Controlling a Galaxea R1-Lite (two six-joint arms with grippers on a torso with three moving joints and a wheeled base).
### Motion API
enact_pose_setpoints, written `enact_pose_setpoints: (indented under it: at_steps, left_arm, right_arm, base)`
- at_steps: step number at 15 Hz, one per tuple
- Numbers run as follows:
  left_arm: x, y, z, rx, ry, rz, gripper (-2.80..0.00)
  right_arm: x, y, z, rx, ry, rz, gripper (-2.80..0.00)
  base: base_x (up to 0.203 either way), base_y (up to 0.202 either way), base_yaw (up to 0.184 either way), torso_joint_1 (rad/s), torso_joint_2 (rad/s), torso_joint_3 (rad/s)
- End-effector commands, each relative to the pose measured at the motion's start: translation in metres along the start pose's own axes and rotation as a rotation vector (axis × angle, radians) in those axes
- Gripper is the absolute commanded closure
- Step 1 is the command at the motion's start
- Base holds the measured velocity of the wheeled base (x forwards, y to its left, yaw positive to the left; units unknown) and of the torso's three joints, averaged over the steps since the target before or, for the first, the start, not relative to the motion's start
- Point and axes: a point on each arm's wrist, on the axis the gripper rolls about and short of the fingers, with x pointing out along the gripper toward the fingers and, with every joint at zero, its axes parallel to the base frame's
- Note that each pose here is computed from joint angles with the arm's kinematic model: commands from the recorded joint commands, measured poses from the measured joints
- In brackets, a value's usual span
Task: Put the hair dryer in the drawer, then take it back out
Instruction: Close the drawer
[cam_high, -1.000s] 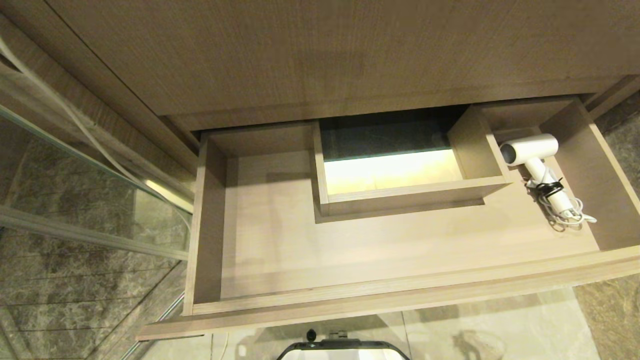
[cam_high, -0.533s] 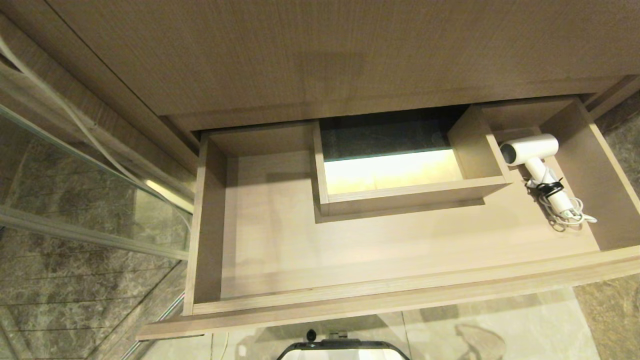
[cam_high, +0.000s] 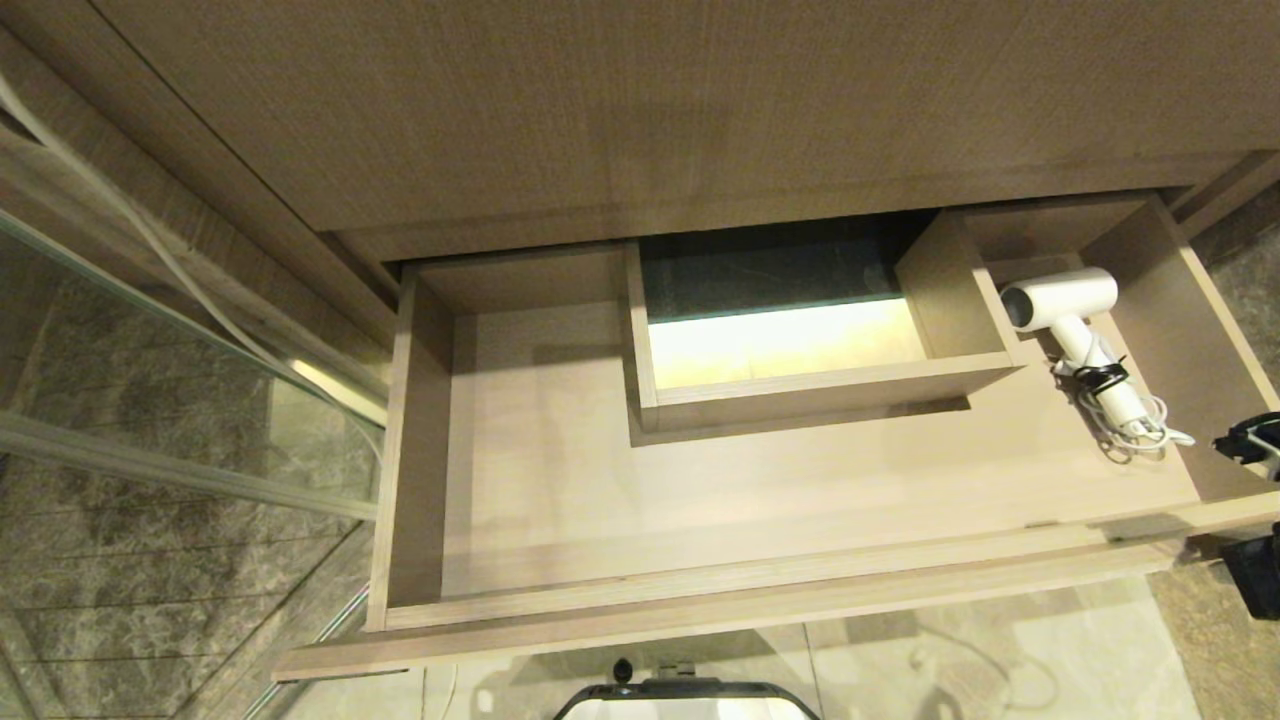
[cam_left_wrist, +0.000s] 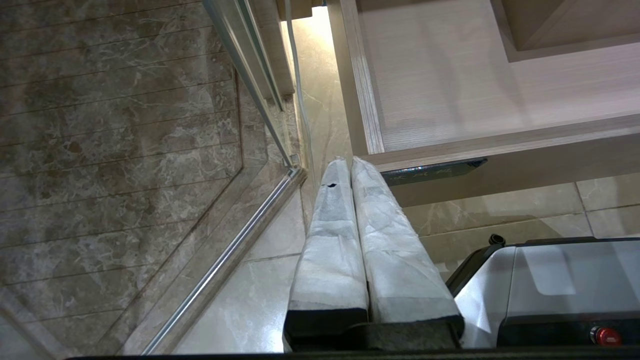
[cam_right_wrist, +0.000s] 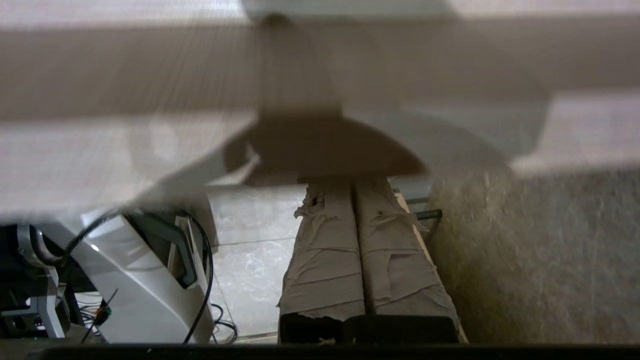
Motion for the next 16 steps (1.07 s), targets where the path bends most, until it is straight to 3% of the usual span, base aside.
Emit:
enact_pose_setpoints:
  at_steps: [1,6,12,16]
  left_arm:
    - [0.000,0.000,0.000,0.000,0.002,0.000,0.00]
    - [0.000,0.000,0.000,0.000,0.002,0.000,0.00]
    - [0.000,0.000,0.000,0.000,0.001,0.001,0.00]
    - [0.000,0.000,0.000,0.000,0.002,-0.001,0.00]
  right_arm:
    - [0.019,-0.007,0.011,-0.003,-0.006,-0.002,0.00]
    - [0.017,-0.019,0.035,-0.004,-0.150,-0.063,0.00]
    - [0.010,-0.044,0.104,-0.053,-0.555,-0.188,0.00]
    - [0.014,-0.052,0.122,-0.064,-0.652,-0.232,0.00]
  base:
    - [0.000,0.000,0.000,0.000,0.00,0.000]
    - [0.000,0.000,0.000,0.000,0.00,0.000]
    - [0.000,0.000,0.000,0.000,0.00,0.000]
    - [0.000,0.000,0.000,0.000,0.00,0.000]
